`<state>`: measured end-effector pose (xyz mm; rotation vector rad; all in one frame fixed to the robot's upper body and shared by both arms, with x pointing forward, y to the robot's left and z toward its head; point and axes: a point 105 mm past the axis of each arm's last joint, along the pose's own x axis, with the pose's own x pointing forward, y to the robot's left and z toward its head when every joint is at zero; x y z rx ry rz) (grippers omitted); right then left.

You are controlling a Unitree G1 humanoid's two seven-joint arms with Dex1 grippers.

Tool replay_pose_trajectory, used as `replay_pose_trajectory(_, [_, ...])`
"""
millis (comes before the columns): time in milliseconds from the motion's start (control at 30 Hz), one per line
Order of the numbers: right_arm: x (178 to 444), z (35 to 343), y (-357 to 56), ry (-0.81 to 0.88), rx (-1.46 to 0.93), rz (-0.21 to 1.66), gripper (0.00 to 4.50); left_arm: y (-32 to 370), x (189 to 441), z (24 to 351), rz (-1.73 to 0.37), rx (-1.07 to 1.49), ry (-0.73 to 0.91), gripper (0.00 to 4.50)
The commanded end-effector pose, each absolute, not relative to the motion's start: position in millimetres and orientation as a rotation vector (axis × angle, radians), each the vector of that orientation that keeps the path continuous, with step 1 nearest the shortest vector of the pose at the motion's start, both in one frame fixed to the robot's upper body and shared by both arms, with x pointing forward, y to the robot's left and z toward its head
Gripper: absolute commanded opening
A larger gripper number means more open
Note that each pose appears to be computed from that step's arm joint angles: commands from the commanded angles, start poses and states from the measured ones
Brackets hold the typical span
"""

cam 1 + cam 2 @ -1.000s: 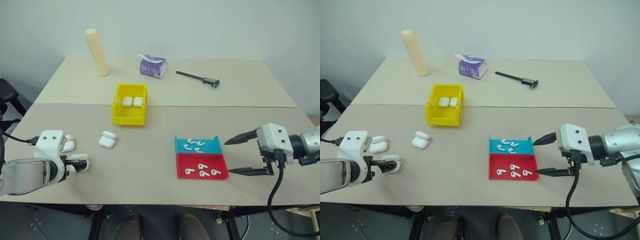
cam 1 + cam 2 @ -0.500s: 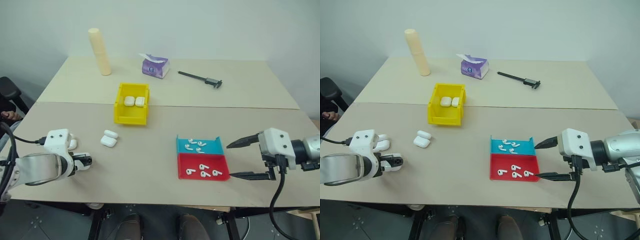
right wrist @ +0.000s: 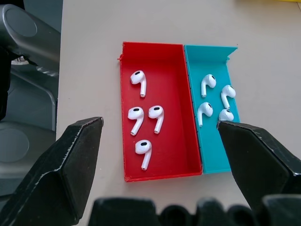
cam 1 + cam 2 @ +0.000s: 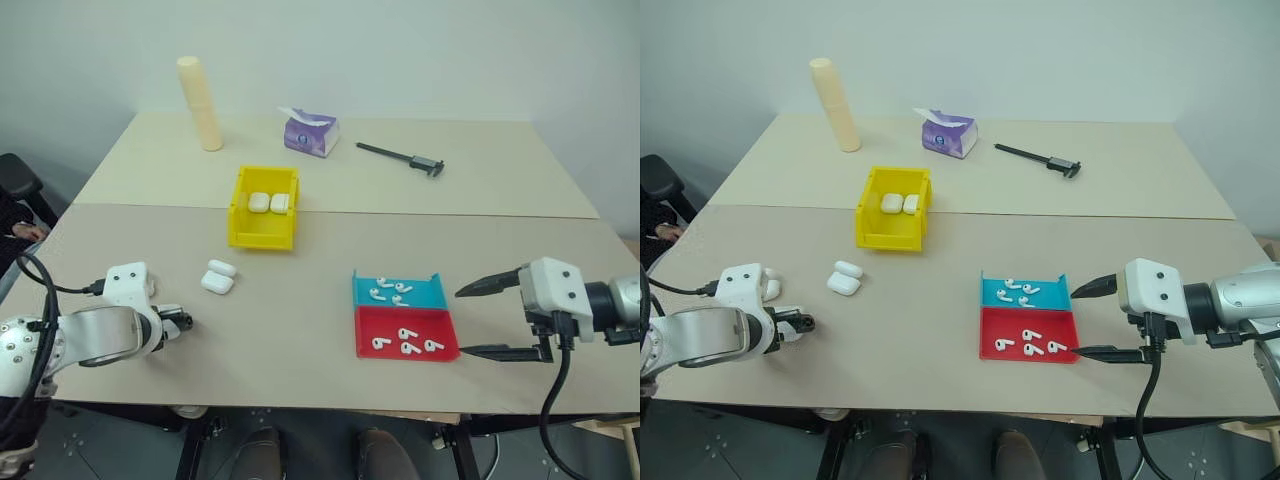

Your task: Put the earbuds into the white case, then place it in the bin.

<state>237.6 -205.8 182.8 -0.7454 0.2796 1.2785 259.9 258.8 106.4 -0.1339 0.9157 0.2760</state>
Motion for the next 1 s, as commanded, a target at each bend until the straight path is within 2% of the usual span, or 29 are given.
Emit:
replay_pose_trajectory(33, [239, 191, -205, 0.246, -0.779, 1.262, 4.47, 258, 262, 116, 0.287, -0.128, 0.876, 4.5])
replay_pose_trajectory(233, [239, 189, -206, 0.254, -0.787, 1.252, 4.47, 254, 260, 110, 0.272, -0.144, 0.893, 4.5])
replay_pose_trajectory(400, [239, 188, -206, 0.257, -0.789, 1.245, 4.5, 254, 260, 107, 0.282, -0.148, 0.905, 2.99])
replay_pose_trajectory(433, [239, 188, -206, 0.257, -0.79, 1.245, 4.5, 255, 260, 108, 0.287, -0.135, 0.904, 2.85])
replay_pose_trajectory(533, [239, 188, -205, 0.253, -0.789, 1.246, 4.5, 252, 262, 107, 0.268, -0.175, 0.898, 2.85])
replay_pose_trajectory(667, [240, 190, -205, 0.244, -0.792, 1.244, 4.5, 255, 262, 123, 0.265, -0.033, 0.865, 2.85])
replay_pose_trajectory(833, [245, 199, -205, 0.219, -0.82, 1.234, 4.5, 233, 265, 158, 0.051, 0.137, 0.775, 2.85])
replay_pose_trajectory(1000, [253, 216, -199, 0.169, -0.867, 1.216, 4.5, 181, 265, 198, -0.216, 0.271, 0.531, 2.85])
